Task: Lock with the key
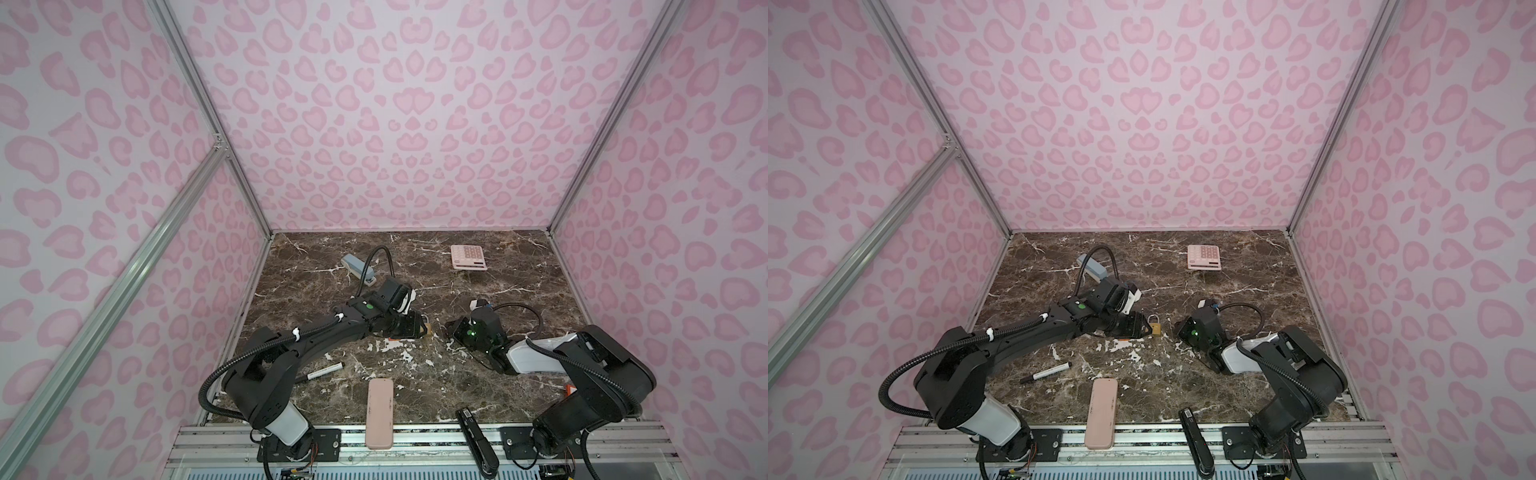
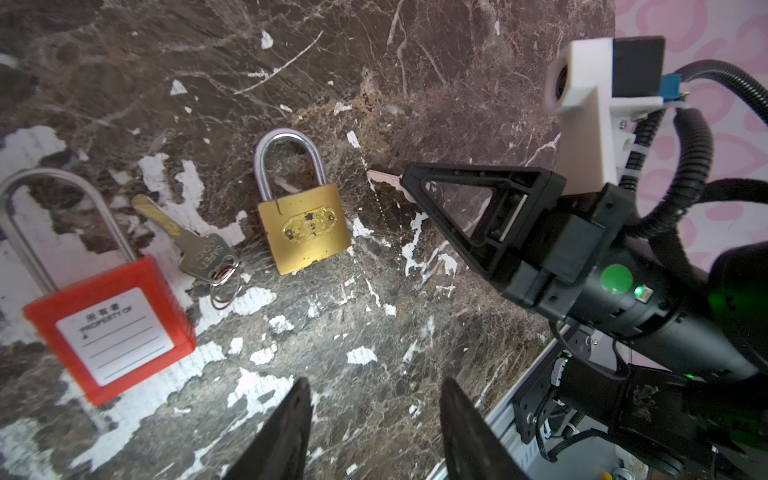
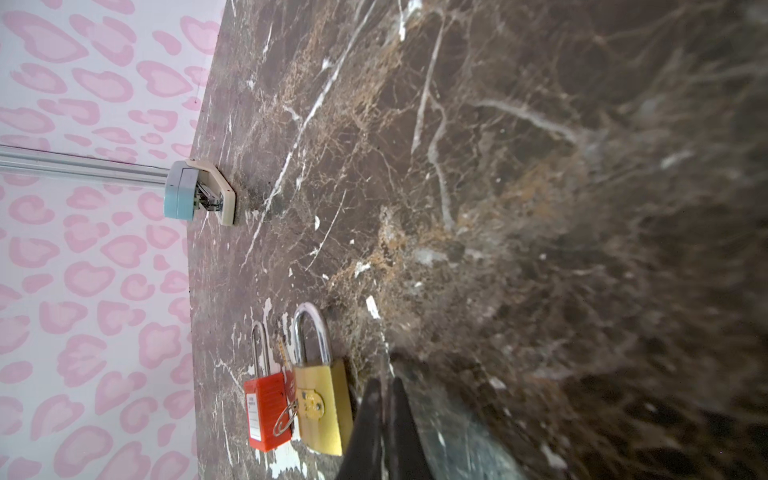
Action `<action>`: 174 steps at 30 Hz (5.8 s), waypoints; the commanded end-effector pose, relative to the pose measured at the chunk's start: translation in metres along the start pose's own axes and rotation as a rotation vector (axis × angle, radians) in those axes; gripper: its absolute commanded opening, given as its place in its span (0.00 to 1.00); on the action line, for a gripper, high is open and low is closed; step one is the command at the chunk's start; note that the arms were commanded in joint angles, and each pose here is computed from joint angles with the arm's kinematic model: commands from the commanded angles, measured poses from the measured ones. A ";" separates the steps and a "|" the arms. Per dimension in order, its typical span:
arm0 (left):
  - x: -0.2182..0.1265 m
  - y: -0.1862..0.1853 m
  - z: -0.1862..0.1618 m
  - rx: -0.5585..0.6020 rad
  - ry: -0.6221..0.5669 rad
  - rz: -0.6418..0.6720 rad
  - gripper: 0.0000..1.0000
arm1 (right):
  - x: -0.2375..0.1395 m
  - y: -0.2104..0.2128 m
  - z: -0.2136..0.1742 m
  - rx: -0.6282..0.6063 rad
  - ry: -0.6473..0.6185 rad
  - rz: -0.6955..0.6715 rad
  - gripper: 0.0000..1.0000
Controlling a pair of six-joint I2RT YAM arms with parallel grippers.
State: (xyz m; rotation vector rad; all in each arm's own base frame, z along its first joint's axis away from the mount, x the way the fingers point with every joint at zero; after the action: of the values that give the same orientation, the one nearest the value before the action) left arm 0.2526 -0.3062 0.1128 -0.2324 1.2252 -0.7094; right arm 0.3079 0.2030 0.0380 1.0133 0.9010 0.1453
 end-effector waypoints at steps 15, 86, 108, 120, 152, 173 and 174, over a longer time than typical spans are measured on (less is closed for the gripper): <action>-0.005 -0.008 0.011 0.013 -0.053 -0.021 0.52 | -0.014 0.002 -0.006 -0.049 -0.011 -0.076 0.62; 0.018 -0.047 0.025 0.031 0.054 -0.109 0.52 | -0.294 -0.183 0.124 0.751 -0.875 -0.853 0.64; 0.014 -0.047 0.019 0.038 0.070 -0.116 0.52 | -0.301 -0.212 0.096 1.005 -0.816 -0.917 0.76; 0.016 -0.047 0.019 0.037 0.066 -0.119 0.52 | -0.291 -0.230 0.075 1.056 -0.737 -0.962 0.81; 0.026 -0.041 0.018 0.028 0.081 -0.103 0.52 | -0.266 -0.248 0.075 1.031 -0.705 -0.888 0.39; -0.007 -0.016 0.031 -0.022 0.003 -0.078 0.52 | -0.097 -0.095 0.116 -0.029 -0.129 -0.639 0.27; -0.011 -0.011 0.029 -0.028 -0.002 -0.071 0.52 | -0.087 -0.088 0.110 -0.092 -0.083 -0.645 0.27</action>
State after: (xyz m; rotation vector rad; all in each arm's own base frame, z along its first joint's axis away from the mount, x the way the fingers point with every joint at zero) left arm 0.2745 -0.3256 0.1346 -0.3070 1.2424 -0.7693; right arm 0.2954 0.0139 0.0464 0.7790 1.0224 -0.5291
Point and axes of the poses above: each gripper's point midway between its finger pads, its own x axis out along the fingers, its own y axis along the line the jaws close on, z = x × y, the point moved 1 cm from there along -x, back along the fingers, and after that the axes turned 6 degrees about x, right-handed, at the moved point
